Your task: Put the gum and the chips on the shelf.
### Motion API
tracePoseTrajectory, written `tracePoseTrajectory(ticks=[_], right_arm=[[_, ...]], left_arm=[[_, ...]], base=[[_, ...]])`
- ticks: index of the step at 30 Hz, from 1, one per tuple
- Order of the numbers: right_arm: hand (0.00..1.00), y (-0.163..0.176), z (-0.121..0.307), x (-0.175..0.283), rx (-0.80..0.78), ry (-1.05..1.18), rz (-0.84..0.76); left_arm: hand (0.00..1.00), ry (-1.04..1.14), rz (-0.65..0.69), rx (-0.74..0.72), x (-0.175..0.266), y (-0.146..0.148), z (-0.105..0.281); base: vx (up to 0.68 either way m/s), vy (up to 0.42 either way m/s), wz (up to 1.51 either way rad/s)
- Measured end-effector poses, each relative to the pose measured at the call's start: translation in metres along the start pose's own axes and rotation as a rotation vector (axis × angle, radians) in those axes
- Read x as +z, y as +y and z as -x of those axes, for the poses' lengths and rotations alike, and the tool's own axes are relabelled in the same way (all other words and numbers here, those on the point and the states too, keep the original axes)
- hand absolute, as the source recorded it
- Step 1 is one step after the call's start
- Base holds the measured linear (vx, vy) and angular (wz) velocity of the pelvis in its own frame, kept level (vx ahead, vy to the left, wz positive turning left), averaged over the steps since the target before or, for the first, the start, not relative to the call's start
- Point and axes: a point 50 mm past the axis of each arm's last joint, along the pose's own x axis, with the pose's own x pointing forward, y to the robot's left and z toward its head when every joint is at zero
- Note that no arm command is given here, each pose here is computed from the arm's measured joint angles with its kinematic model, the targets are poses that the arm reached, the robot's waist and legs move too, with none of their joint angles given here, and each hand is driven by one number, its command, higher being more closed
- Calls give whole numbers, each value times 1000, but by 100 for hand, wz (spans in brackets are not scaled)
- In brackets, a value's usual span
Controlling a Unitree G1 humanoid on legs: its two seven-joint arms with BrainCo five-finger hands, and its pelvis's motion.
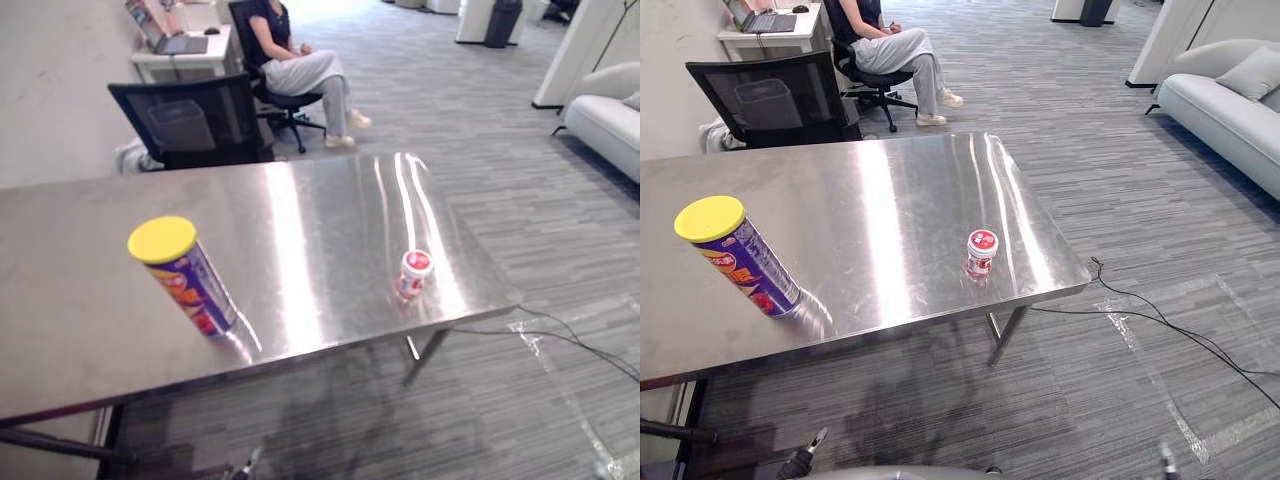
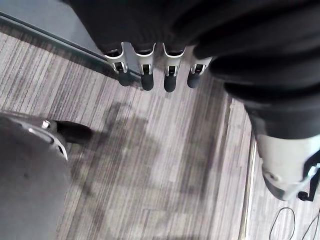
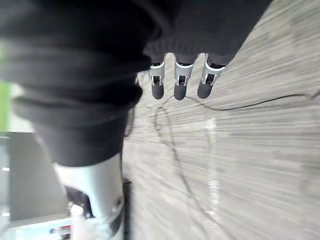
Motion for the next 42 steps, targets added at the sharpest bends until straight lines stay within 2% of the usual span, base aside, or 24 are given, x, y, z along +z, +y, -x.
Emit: tracePoseTrajectory(ticks=[4,8,14,19,27,36,42], right_arm=[[0,21,-4,44,73,-202,-110],[0,57,9,100,202,-423,-222],[0,83,28,128,293,-548,-241],[0,103,50,144,422,-653,-188],[0,144,91,147,695,-720,-55],[0,172,111,123,994,-616,113],[0,182,114,115,1094,-591,176]], left_arm=[[0,9,8,14,-9,7,5],[0,-12,23,-4,-9,1,7],[0,-7,21,-13,-11,-2,9],[0,-12,8,-21,-11,-4,10],[0,-27,-23,-22,-9,-5,10],[0,-9,-59,-14,-14,-1,10],[0,0,-101,-8,-15,5,9]], base=[[-6,7,-1],[-21,-19,-12],[18,-20,4],[47,-9,5],[16,-4,1],[0,-8,2],[13,-2,4]])
